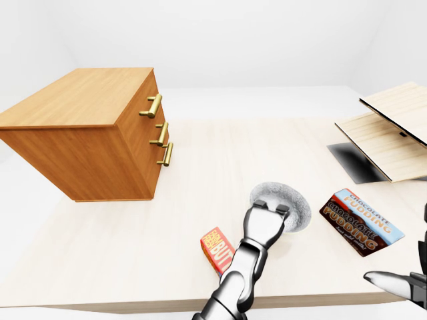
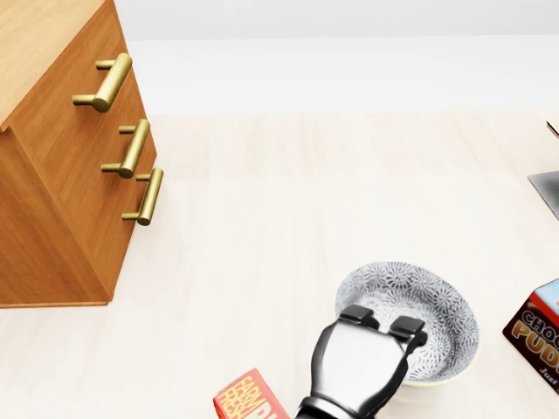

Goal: Close the top drawer of the cabinet and put the bowl on top of it.

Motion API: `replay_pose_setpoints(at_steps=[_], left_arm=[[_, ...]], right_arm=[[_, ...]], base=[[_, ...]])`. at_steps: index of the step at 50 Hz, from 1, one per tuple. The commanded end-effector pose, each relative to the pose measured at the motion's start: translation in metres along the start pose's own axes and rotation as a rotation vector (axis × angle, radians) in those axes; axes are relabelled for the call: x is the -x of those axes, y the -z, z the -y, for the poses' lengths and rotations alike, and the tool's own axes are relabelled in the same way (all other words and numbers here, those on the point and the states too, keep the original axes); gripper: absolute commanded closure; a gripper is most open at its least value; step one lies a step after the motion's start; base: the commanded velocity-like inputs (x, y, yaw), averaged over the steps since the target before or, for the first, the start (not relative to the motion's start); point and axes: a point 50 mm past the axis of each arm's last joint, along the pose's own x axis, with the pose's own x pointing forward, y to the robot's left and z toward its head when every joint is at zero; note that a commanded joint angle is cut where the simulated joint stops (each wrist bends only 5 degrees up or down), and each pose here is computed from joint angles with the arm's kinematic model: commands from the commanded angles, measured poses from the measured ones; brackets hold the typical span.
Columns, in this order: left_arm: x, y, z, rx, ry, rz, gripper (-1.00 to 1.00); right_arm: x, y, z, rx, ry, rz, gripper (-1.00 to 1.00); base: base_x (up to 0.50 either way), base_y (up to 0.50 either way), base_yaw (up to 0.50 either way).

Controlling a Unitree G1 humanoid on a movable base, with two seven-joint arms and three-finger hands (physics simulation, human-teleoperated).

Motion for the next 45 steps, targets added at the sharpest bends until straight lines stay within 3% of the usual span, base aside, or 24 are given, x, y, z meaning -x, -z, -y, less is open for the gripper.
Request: replay_pose_setpoints(at_steps=[1,22,30,39,45], left_arm=[[0.0,0.001,0.002,-0.001,0.0,-0.003,1.0],[0.002,-0.003,0.001,-0.002,0.0,0.007,1.0],[0.002,-0.002,-0.013,0.009,-0.023,0.01,1.0],[0.005,-0.007,-0.05,0.032,-0.095,0.044,1.0],[0.007,-0.006,-0.061,0.031,-0.121,0.049,1.0]], right_arm=[[0.0,0.001,0.0,-0.001,0.0,-0.003,-1.0],[0.001,0.001,-0.001,-0.003,-0.003,-0.006,-1.0],[0.0,0.003,-0.002,-0.003,-0.008,-0.015,-1.0],[0.0,0.007,-0.006,-0.003,-0.018,-0.036,-1.0],[0.001,0.008,-0.006,-0.004,-0.02,-0.041,-1.0]], base=[[0.0,0.0,0.0],[0.0,0.0,0.0],[0.0,0.0,0.0],[0.0,0.0,0.0],[0.0,0.0,0.0]])
